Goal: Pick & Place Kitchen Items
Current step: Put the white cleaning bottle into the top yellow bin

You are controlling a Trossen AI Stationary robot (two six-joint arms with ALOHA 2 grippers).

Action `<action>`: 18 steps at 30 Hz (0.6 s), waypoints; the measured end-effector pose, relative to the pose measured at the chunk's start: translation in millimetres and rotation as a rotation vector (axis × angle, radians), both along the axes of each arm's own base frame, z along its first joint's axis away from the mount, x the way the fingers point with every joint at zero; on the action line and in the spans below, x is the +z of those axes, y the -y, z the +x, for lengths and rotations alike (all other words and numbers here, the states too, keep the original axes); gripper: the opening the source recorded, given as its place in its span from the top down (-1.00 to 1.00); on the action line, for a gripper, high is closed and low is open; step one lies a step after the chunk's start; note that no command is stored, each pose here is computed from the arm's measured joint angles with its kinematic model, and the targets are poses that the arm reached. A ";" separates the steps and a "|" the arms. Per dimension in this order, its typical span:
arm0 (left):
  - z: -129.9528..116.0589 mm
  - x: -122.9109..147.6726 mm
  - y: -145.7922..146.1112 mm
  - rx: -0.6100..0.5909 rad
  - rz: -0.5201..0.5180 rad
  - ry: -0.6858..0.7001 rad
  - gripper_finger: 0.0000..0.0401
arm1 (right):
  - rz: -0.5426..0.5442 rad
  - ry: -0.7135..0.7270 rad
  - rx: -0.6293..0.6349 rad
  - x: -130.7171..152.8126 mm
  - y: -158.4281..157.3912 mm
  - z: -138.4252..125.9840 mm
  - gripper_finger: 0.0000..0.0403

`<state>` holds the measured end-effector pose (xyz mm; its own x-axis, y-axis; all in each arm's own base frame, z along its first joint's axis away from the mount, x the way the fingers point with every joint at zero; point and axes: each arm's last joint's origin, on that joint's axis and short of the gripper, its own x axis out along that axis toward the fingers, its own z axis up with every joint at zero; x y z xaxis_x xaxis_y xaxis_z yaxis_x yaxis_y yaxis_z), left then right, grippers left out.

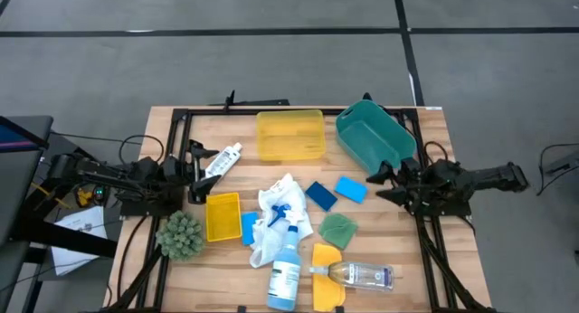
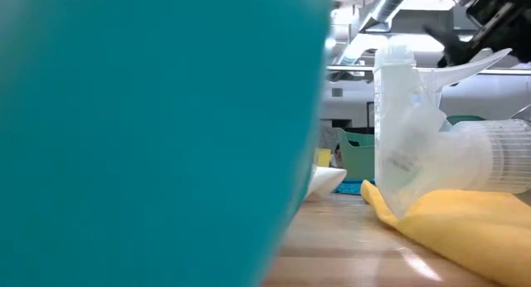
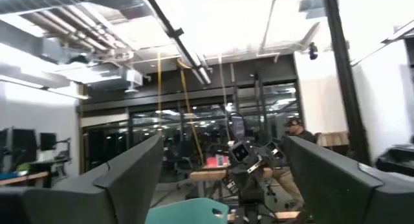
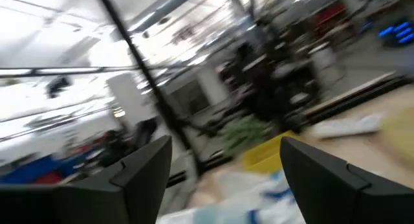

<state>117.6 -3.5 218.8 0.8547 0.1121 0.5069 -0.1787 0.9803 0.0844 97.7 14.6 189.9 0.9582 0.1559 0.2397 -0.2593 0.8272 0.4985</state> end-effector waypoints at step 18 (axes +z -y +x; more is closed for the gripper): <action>-0.9 1.7 1.5 -0.059 0.003 0.023 -0.70 | -0.065 0.047 -0.145 12.5 -16.9 -5.2 -0.38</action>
<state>116.7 -5.0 220.4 0.8479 0.0606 0.5267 -0.1228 0.9889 0.0839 92.5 31.5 202.4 0.9597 0.0332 0.2789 -0.1564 0.8880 0.4325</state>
